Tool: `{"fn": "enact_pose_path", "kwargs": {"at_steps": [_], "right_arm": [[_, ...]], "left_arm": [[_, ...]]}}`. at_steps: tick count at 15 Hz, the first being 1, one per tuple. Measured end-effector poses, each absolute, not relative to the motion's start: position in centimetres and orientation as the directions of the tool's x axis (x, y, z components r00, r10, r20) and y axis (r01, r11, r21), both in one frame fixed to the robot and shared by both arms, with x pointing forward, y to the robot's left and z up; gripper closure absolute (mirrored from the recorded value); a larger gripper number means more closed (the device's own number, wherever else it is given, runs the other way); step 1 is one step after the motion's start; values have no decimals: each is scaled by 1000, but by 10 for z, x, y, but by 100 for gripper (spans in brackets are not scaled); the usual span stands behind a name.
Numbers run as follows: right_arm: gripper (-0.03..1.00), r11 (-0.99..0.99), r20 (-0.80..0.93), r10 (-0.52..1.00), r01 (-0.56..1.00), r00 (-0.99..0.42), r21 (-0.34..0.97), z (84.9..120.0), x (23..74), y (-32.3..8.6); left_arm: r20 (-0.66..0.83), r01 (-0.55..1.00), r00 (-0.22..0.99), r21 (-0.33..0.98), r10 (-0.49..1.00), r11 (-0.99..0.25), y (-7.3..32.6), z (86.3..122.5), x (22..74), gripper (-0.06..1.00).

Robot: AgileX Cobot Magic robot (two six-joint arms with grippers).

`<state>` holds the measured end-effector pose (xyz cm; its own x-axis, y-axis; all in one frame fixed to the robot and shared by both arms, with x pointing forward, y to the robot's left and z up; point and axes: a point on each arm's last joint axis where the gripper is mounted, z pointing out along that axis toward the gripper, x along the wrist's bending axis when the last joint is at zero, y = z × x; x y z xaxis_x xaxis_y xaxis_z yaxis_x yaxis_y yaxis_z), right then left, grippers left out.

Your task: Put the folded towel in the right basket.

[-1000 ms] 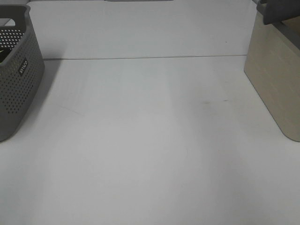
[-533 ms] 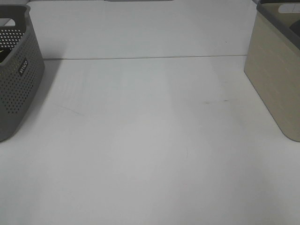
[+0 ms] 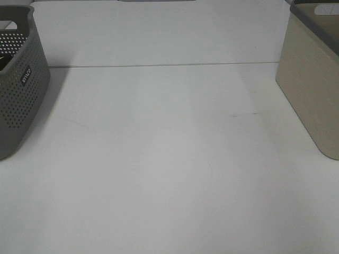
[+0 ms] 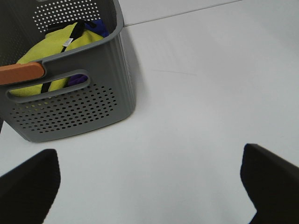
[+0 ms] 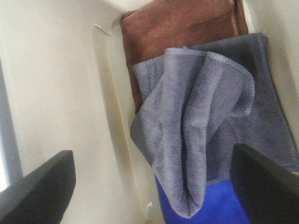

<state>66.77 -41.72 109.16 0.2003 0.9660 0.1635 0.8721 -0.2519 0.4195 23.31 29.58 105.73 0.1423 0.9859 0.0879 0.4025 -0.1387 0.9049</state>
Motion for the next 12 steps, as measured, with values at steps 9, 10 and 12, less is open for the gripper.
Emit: {"fn": "enact_pose_path", "kwargs": {"at_steps": [9, 10, 12], "right_arm": [[12, 83, 132, 973, 819, -190, 568, 1168, 637, -248], [12, 98, 120, 972, 813, -202, 574, 1172, 632, -237], [12, 109, 103, 972, 793, -212, 600, 1186, 620, -227]], "left_arm": [[88, 402, 142, 905, 986, -139, 296, 1057, 233, -4], [88, 402, 142, 905, 986, -139, 296, 1057, 233, -4], [88, 402, 142, 905, 986, -139, 296, 1057, 233, -4]]}}
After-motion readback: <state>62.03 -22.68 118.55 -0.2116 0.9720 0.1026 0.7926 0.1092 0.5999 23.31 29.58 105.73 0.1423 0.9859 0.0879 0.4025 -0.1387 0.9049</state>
